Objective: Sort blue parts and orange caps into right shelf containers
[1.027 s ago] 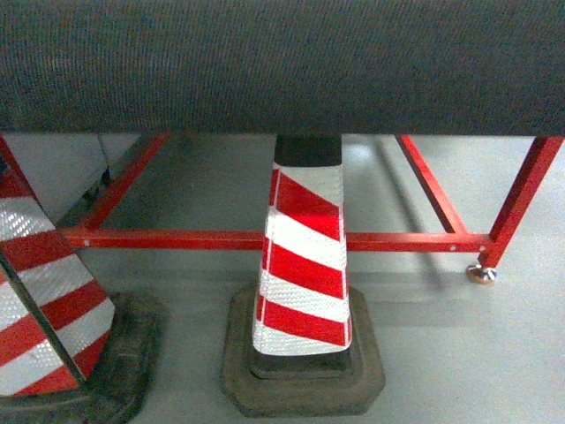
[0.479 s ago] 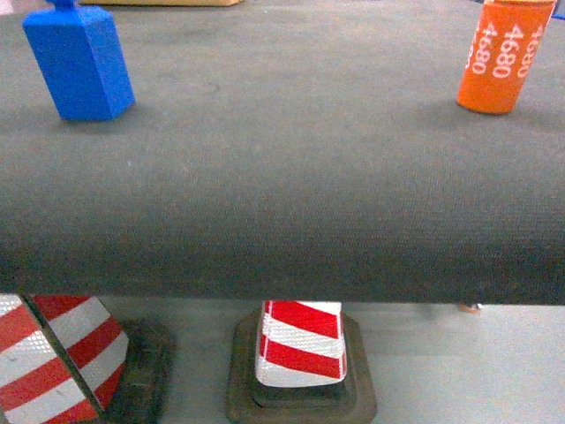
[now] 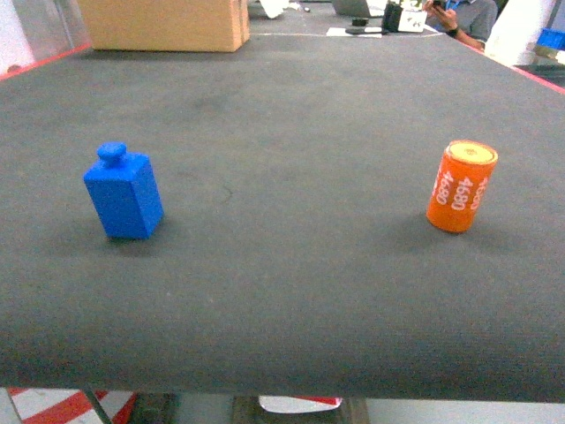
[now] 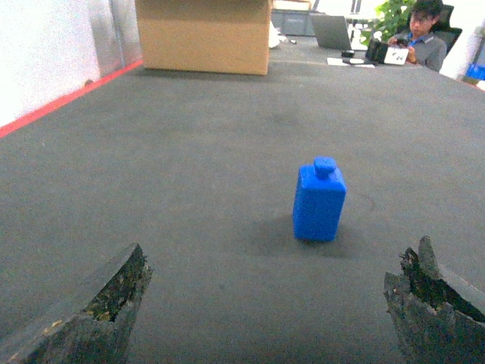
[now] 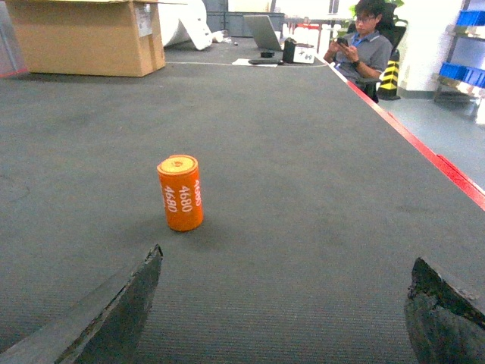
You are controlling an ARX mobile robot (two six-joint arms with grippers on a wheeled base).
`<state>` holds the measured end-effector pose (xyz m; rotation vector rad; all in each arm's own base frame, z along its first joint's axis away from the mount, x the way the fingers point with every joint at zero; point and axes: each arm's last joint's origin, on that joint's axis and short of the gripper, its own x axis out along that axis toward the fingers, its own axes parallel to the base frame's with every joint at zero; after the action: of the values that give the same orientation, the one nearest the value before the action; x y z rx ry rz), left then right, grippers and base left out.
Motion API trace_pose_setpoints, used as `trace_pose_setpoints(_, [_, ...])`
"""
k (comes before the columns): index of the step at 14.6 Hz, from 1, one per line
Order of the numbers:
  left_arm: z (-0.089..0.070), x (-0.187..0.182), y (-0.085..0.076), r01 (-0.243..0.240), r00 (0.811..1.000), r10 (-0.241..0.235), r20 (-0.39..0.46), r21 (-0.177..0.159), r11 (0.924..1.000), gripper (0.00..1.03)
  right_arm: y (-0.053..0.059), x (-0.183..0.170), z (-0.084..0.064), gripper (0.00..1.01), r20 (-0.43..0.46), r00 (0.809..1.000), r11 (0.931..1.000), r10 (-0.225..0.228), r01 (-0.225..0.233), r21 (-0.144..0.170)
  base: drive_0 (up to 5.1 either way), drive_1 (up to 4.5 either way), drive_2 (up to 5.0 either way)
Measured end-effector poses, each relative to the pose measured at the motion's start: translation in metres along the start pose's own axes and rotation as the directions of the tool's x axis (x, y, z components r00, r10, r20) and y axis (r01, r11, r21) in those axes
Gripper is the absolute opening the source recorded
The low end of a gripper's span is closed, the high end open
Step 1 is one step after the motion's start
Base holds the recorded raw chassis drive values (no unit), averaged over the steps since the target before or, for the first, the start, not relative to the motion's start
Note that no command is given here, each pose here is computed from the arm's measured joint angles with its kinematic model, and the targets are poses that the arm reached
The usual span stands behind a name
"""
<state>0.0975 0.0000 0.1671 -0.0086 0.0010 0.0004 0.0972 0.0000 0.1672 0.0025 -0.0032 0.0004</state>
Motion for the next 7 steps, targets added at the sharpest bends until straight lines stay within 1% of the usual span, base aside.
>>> trace_pose_setpoints(7, [0.0001,0.0,0.0,0.0,1.0,0.0,0.0,0.008,1.0,0.98,0.0,0.0,0.0,0.98,0.0,1.0,1.0,0.0,0.0,0.0,0.0,0.0,0.0])
